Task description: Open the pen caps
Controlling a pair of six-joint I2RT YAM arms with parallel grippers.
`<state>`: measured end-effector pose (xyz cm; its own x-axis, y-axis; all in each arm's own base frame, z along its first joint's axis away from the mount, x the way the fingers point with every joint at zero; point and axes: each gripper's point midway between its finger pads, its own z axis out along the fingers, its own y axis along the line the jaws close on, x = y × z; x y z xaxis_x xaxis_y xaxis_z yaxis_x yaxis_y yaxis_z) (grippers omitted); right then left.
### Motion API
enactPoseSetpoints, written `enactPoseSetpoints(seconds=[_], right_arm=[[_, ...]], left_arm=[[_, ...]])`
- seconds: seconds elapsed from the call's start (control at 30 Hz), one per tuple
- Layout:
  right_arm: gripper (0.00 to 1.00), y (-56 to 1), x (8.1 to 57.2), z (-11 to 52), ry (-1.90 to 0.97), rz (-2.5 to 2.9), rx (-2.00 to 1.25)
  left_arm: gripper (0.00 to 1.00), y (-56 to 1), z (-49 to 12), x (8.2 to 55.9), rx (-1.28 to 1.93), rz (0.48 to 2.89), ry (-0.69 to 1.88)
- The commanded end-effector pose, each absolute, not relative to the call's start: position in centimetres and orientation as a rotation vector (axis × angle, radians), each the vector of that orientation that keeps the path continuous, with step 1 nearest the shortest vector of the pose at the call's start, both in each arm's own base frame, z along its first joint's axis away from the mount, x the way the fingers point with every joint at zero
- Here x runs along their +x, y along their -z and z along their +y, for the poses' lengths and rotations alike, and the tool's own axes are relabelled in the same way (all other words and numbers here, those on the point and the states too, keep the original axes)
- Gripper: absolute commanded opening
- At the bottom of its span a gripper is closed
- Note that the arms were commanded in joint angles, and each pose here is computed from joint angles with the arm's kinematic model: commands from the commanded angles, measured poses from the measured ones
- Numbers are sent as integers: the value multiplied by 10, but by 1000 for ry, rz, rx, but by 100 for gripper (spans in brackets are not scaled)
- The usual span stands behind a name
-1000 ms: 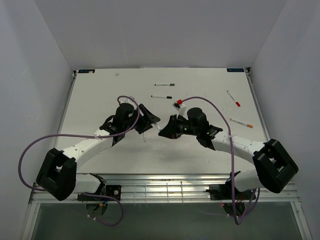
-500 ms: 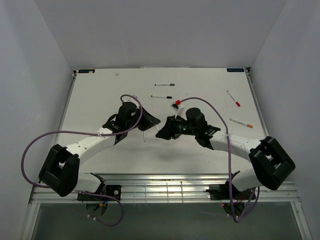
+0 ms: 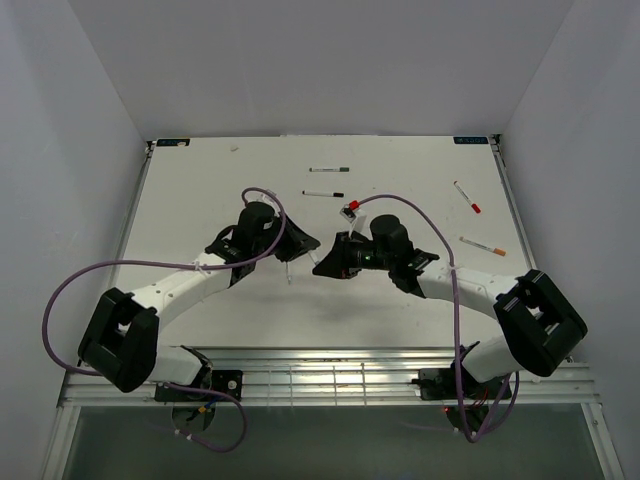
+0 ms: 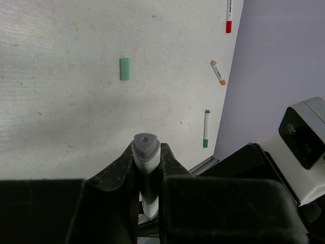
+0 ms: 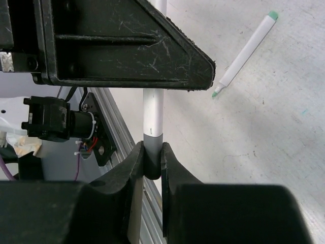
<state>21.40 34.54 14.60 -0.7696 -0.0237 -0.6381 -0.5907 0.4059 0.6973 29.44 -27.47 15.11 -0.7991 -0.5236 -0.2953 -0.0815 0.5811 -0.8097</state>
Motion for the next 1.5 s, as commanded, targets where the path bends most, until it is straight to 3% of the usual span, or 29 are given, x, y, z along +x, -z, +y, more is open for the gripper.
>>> enactPoseSetpoints(seconds=[0.0, 0.07, 0.2, 0.23, 0.37, 0.4, 0.43, 0.5, 0.7, 0.93, 1.23, 1.47], right_arm=[[8, -160, 212, 351, -1379, 2071, -560], [8, -148, 204, 349, -1253, 2127, -614], [8, -124, 243, 306, -384, 2180, -554], [8, -118, 243, 301, -323, 2191, -566], [8, -130, 237, 314, -566, 2137, -639], [8, -137, 204, 338, -916, 2140, -753], [8, -146, 199, 344, -1076, 2057, -747], [8, -154, 199, 340, -1193, 2031, -679], [8, -133, 252, 291, -959, 2181, -414], [8, -99, 299, 243, -591, 2349, -356], [10, -78, 321, 226, -542, 2441, -318], [17, -70, 334, 231, -570, 2464, -323]], left_arm=[[0, -173, -274, 312, -497, 2252, 1116], [0, -170, -268, 321, -544, 2264, 1077], [0, -175, -265, 343, -624, 2250, 1076], [0, -176, -266, 345, -616, 2254, 1088], [0, -181, -264, 348, -571, 2231, 1097], [0, -182, -261, 349, -562, 2222, 1103], [0, -184, -261, 346, -531, 2213, 1121], [0, -176, -254, 343, -503, 2253, 1072], [0, -143, -217, 334, -374, 2382, 718], [0, -93, -178, 321, -280, 2500, 401], [0, -38, -163, 329, -85, 2691, 130], [8, -35, -161, 337, -67, 2680, 90]])
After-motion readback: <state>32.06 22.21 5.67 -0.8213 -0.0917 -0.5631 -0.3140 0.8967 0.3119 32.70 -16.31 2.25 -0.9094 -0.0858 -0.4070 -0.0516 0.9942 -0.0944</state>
